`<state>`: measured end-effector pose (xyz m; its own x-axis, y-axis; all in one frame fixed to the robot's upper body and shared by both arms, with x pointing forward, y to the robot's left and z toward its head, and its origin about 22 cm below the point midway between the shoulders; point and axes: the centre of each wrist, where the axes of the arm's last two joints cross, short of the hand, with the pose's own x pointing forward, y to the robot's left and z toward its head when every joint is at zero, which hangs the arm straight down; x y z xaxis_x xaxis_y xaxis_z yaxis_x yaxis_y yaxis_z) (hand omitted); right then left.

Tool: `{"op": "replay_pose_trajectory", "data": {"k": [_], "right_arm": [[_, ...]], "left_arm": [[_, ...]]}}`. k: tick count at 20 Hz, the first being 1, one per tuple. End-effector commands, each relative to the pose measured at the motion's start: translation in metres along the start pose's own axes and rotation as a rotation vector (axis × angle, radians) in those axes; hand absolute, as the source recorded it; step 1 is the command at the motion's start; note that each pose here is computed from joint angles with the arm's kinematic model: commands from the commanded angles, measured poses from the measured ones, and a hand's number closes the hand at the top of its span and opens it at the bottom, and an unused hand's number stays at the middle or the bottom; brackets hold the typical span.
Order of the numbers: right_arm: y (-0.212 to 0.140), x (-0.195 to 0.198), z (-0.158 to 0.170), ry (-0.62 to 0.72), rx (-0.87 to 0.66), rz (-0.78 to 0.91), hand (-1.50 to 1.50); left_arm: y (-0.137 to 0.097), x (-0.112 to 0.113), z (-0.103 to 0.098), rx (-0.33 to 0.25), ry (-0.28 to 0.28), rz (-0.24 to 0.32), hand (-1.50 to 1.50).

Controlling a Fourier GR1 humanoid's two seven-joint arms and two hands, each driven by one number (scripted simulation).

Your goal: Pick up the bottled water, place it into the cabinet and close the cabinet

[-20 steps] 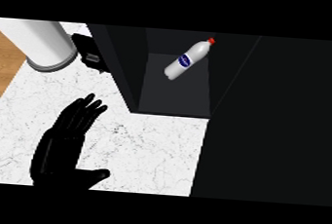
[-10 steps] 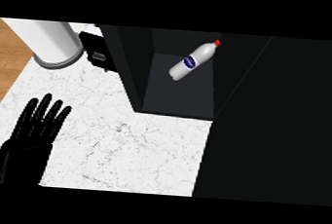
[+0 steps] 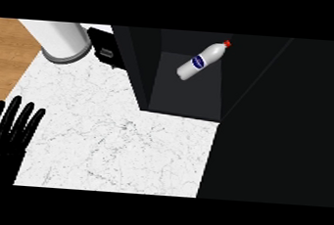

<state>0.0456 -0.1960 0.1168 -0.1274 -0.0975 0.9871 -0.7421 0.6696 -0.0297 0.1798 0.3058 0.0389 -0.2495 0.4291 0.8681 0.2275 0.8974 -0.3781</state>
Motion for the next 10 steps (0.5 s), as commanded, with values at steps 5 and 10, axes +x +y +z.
{"op": "replay_pose_trajectory", "data": {"k": [5,10], "right_arm": [[0.022,0.019,-0.022,-0.112,0.178,-0.104,1.5],[0.015,0.012,-0.029,-0.083,0.202,-0.073,1.5]], "left_arm": [[0.01,0.02,0.001,-0.067,0.0,0.005,-1.5],[0.018,0.025,0.003,-0.098,0.011,0.007,-1.5]]}}
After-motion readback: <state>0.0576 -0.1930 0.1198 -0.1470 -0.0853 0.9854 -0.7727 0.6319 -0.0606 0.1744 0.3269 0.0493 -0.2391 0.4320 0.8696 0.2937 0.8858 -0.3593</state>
